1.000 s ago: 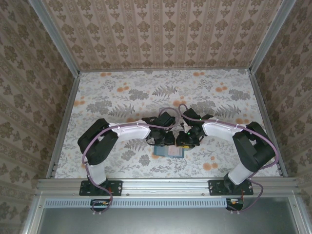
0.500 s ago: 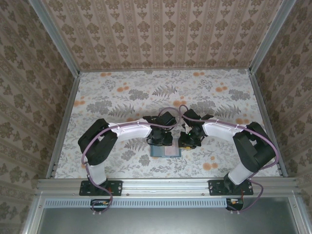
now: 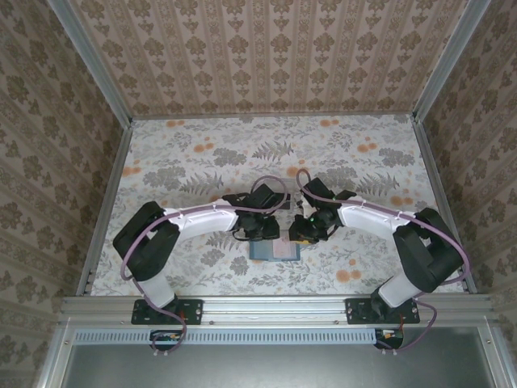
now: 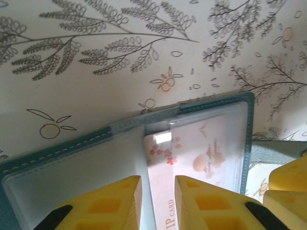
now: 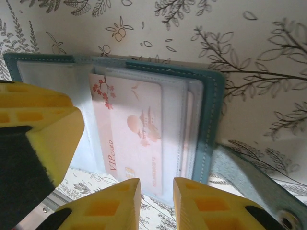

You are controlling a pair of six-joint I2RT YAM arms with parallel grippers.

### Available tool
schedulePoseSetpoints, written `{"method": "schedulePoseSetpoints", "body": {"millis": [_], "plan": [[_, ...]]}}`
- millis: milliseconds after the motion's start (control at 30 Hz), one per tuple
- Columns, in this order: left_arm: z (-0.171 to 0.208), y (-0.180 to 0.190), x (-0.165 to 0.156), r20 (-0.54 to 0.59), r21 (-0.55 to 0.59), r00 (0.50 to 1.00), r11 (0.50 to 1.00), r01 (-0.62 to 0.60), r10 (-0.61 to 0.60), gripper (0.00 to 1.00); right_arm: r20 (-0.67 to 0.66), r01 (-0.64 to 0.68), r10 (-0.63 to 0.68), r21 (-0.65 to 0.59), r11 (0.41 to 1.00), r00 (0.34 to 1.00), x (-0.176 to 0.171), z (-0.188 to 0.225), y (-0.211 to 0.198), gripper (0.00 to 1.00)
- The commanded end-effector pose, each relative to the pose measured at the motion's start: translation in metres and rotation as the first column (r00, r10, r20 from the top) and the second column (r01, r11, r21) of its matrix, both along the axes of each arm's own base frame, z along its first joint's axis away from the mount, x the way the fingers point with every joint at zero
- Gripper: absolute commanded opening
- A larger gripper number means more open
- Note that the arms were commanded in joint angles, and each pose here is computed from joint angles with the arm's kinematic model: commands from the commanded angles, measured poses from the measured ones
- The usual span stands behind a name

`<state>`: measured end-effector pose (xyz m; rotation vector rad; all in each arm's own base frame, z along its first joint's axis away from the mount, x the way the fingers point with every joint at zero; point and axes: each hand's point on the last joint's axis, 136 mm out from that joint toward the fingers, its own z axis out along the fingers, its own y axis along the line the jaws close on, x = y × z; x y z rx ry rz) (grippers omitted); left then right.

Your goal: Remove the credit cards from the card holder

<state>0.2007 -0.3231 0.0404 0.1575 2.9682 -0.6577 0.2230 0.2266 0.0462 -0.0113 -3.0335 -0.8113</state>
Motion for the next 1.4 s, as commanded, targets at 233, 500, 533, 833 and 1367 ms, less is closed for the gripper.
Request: {"method": "schedulePoseSetpoints", "body": {"millis": [233,500,533,833,1367], "plan": [[0.000,-0.012,-0.003,-0.038,-0.106,0.999,0.994,-0.021,0.017,0.25,-0.030,-0.013,0.014,0.042,0.999,0.999,0.005,-0.006,0.019,0.24],[-0.006,-0.007,-0.004,-0.050,-0.085,0.998,0.996,-0.026,0.022,0.26,-0.072,-0.014,0.015,0.008,1.000,0.997,0.000,-0.028,0.016,0.23],[-0.007,-0.005,-0.005,-0.051,-0.074,0.998,0.997,-0.028,0.024,0.26,-0.078,-0.014,0.014,-0.004,1.000,0.997,-0.001,-0.031,0.014,0.23],[0.000,0.004,-0.003,-0.024,-0.050,0.999,0.998,-0.050,0.049,0.27,-0.100,-0.021,0.017,-0.043,0.999,0.995,-0.007,-0.042,0.007,0.22],[-0.005,0.015,-0.006,-0.032,-0.011,0.997,0.998,-0.066,0.065,0.29,-0.095,-0.031,0.027,-0.047,0.998,0.995,-0.007,-0.038,0.006,0.21]]}}
